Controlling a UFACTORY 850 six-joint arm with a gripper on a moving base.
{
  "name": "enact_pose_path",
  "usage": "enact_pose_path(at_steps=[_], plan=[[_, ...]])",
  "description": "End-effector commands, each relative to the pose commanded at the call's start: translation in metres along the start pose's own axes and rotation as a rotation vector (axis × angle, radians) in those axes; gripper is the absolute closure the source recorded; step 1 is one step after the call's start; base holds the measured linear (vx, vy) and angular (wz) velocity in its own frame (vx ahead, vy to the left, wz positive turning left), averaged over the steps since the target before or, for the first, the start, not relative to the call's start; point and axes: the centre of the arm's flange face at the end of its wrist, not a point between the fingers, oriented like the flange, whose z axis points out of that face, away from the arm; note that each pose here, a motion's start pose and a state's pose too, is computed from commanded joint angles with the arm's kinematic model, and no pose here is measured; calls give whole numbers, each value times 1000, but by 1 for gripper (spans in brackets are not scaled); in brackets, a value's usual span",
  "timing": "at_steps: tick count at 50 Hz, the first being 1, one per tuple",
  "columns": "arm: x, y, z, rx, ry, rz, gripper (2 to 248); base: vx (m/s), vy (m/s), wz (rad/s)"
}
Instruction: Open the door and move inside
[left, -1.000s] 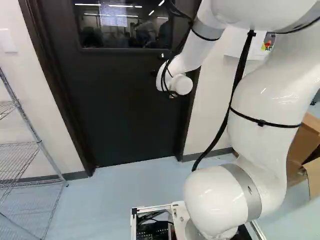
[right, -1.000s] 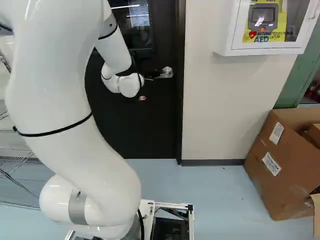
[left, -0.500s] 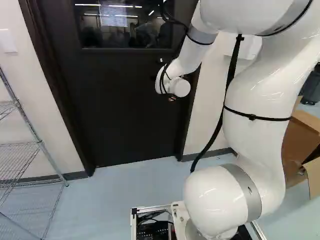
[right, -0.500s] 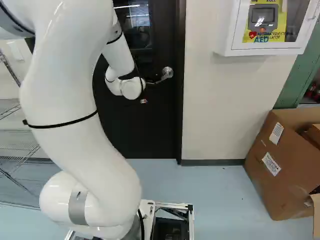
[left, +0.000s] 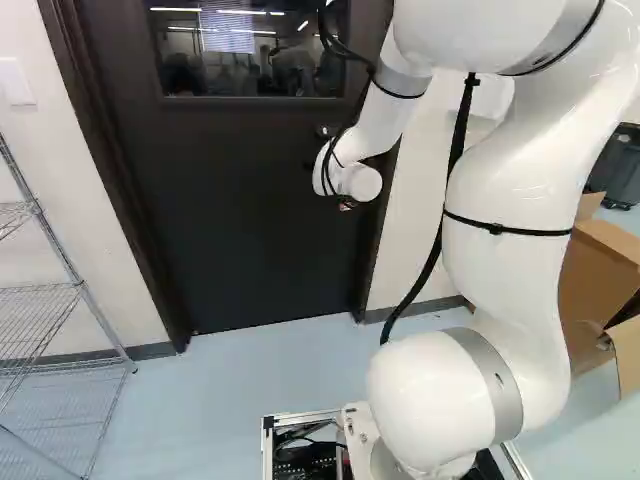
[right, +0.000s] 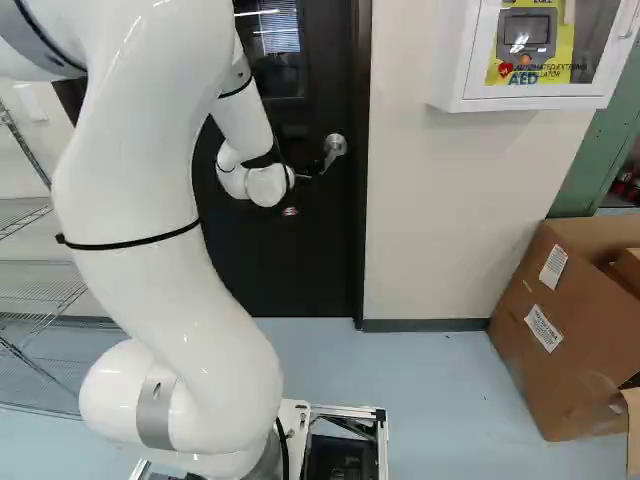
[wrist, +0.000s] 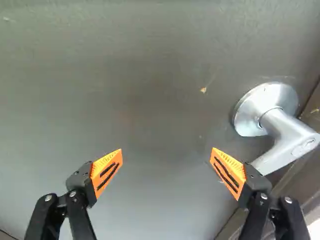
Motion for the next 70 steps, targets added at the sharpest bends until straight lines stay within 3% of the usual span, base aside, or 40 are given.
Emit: enact_pose_path(at_steps=[21,37,70], plan=[[-22,4,7,-8,-44,2,3,0,0,0],[-37,8,26,-14,-68,3,3,0,0,0],[-37,11,84,-47,-39,30,3,0,0,0]])
